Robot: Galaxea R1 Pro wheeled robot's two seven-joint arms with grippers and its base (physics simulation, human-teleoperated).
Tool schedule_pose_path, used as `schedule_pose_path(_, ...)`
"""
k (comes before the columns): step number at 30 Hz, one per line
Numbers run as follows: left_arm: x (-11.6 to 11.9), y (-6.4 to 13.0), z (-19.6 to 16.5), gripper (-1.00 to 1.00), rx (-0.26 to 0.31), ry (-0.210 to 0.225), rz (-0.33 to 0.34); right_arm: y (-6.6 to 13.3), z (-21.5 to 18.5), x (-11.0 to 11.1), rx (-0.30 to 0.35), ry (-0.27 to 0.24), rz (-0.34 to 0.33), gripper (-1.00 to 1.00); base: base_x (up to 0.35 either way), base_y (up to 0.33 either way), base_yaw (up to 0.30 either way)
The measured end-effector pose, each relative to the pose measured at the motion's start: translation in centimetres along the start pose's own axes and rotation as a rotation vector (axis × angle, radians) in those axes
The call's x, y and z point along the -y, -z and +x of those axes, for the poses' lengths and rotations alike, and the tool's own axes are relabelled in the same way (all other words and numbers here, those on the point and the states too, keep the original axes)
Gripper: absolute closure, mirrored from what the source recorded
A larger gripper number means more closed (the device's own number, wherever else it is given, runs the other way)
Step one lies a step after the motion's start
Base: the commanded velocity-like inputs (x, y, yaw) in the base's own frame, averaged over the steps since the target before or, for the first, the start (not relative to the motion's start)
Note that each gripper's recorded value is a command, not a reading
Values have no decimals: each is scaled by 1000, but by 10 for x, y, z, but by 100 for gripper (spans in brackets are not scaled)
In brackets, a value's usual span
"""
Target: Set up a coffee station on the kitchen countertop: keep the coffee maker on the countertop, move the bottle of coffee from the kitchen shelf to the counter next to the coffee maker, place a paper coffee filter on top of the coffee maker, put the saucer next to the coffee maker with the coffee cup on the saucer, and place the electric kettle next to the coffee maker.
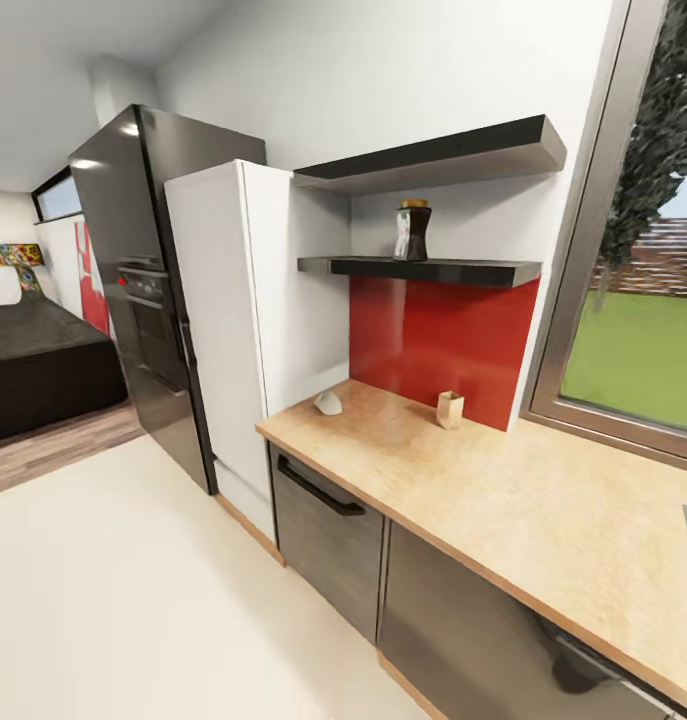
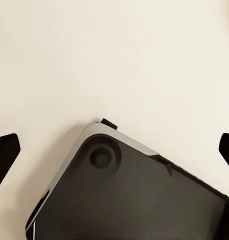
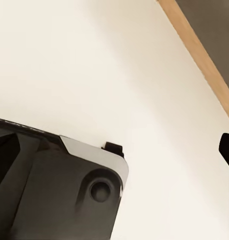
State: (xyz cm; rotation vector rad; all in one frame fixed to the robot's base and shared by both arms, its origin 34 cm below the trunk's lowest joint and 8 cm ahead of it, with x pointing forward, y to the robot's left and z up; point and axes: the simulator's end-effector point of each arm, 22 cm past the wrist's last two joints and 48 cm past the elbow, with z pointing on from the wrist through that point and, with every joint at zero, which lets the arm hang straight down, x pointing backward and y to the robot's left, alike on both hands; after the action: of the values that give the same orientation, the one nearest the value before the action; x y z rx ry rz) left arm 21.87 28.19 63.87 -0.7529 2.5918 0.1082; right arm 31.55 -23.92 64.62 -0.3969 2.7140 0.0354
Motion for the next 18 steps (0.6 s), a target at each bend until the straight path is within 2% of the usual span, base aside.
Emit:
schedule_pose_path(6,-1,0,1,-100,-2,0,-2,0,1,0,-2,0,0,-100,0,-4,273)
schedule_pose_path(11,-1,0,2,-100,-5,-2,-2,0,3,5,-4,1,6,-100,46,-226,126)
schedule_pose_path(15,-1,0,1,-100,-4,-1,-2,0,3,5,-5,1,6,-100,61,-218,255)
schedule_pose_path(18,0,0,1,-100,-3,-2,-1,0,3,6,-6,1,6,-100,9,-33,290)
